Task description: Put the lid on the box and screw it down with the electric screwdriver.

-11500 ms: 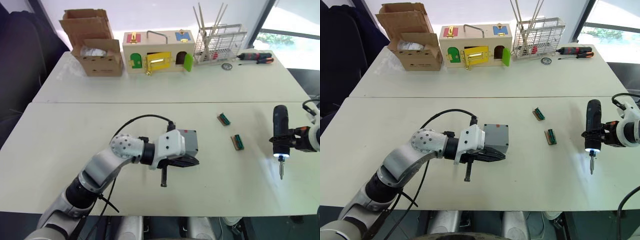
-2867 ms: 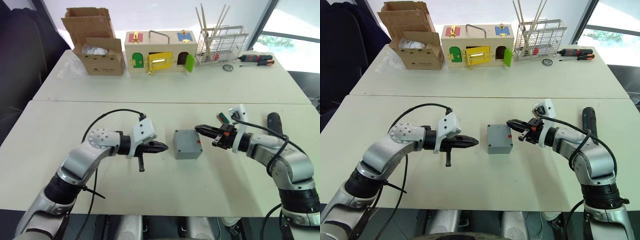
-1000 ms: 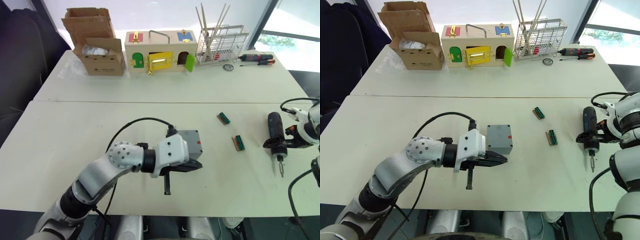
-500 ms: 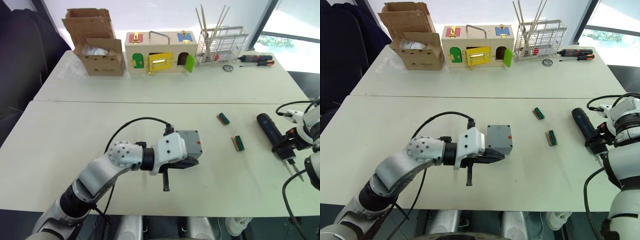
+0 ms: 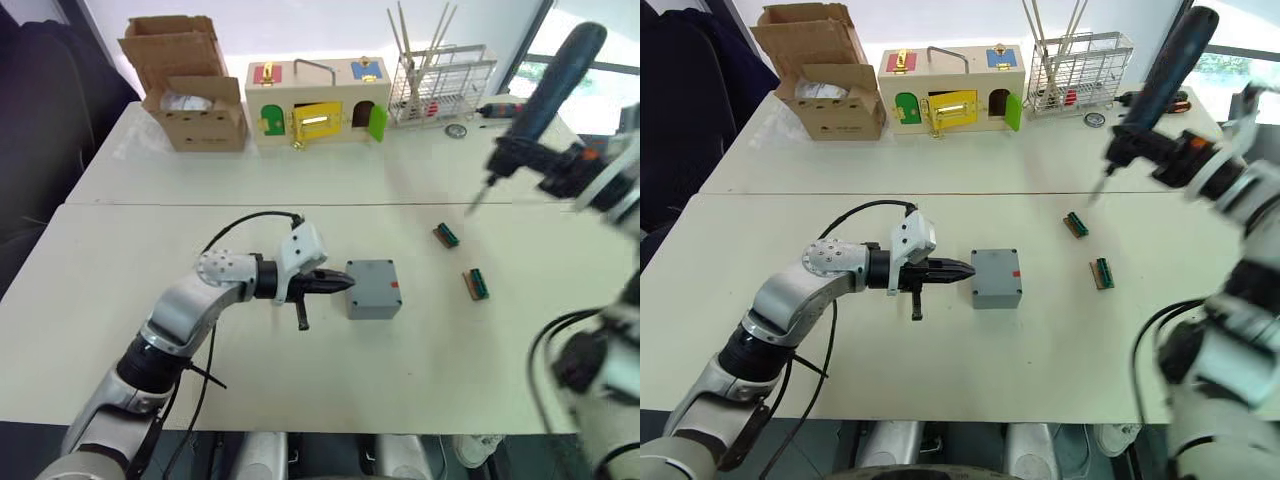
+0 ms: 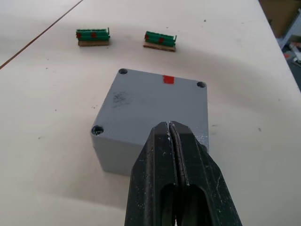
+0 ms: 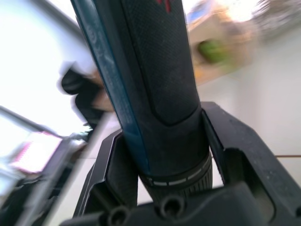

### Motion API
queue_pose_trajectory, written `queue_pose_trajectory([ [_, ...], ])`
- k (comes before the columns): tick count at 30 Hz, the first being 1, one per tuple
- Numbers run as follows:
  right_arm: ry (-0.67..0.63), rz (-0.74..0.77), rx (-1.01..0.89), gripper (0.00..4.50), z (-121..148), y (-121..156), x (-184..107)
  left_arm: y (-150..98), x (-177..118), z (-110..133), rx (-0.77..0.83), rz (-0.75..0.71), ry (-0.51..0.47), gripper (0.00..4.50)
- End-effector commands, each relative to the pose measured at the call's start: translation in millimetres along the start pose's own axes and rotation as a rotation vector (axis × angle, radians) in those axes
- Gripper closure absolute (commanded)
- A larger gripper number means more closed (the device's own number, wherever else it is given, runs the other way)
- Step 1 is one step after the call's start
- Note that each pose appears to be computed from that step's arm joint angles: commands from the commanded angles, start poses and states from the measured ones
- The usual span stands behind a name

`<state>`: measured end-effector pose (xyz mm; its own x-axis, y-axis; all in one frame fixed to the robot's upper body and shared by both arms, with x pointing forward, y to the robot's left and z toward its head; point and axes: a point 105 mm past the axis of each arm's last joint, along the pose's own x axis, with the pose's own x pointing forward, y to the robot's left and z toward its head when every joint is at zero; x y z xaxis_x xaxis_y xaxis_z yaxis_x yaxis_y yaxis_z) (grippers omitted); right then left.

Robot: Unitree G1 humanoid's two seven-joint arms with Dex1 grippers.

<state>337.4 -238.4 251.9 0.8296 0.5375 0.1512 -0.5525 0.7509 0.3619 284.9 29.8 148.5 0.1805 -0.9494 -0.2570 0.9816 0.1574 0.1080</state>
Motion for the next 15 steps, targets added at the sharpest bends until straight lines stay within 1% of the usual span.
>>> queue_pose_trajectory([
  [1, -0.185, 0.04, -0.102, 2.7, 7.2, 45.8, -6.1, 9.6, 1.1, 14.0, 0.041, 0.001, -0.029, 4.5],
  [2, -0.216, 0.068, -0.1, 2.7, -0.2, 56.2, -4.3, 11.3, 3.6, 17.0, 0.044, -0.004, -0.035, 4.5],
  [4, -0.235, 0.075, -0.097, 2.7, -10.6, 65.3, -1.9, 13.7, 5.8, 19.2, 0.052, -0.011, -0.036, 4.5],
  [11, -0.205, 0.063, -0.139, 2.7, -25.2, 66.2, -0.1, 24.0, 21.5, 14.0, 0.072, 0.008, -0.013, 4.5],
  [15, -0.172, 0.061, -0.16, 2.7, -30.1, 63.1, -1.0, 19.2, 27.8, 1.7, 0.099, -0.023, 0.047, 4.5],
])
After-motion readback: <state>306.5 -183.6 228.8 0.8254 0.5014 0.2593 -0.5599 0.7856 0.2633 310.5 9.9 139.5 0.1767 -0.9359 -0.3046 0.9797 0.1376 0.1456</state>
